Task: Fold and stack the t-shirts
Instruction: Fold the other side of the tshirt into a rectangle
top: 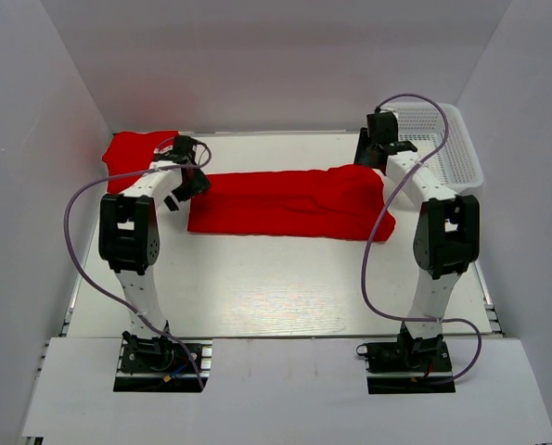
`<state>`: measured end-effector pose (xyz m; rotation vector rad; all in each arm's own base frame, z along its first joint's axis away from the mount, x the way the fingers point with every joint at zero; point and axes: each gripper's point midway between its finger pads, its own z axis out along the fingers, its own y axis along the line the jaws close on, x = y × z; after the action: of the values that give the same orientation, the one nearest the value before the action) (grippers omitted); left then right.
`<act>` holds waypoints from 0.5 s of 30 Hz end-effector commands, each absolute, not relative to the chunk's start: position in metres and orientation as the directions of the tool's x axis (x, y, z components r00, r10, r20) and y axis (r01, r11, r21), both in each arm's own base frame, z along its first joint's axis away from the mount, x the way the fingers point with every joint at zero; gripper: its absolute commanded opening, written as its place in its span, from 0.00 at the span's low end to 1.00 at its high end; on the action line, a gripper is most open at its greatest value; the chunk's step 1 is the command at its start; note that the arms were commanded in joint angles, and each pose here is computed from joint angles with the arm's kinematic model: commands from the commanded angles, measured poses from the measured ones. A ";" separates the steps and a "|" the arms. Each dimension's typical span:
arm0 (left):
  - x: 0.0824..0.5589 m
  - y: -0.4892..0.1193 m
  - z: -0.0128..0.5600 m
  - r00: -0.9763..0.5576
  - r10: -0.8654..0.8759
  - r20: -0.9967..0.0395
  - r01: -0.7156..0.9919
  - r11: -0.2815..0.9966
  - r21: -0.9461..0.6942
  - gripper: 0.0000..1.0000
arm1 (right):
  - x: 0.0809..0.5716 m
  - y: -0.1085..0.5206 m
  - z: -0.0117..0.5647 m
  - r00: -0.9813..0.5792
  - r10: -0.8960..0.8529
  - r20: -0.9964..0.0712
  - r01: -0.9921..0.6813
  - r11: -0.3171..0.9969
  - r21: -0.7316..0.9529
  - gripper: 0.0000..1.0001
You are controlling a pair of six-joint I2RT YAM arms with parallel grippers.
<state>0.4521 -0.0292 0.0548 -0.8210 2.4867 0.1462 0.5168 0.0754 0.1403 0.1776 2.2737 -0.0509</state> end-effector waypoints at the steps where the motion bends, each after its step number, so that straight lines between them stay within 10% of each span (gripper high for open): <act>1: 0.463 -0.029 0.107 -0.631 -0.507 -0.587 -0.561 0.821 -0.106 0.99 | 0.524 0.084 0.171 -0.607 0.097 -0.789 0.093 0.994 0.050 0.56; 4: 0.467 -0.035 0.117 -0.643 -0.489 -0.590 -0.523 0.843 -0.129 0.99 | 0.518 0.090 0.178 -0.612 0.077 -0.787 0.047 0.997 0.061 0.90; 15: 0.483 -0.098 0.130 -0.749 -0.265 -0.607 -0.185 0.964 -0.192 0.99 | 0.468 0.138 0.179 -0.686 0.095 -0.721 -0.131 0.959 0.251 0.90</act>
<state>0.4738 -0.0679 0.0913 -0.4916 2.5012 -0.0365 0.4840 0.1164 0.1589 0.0039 2.3239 0.2135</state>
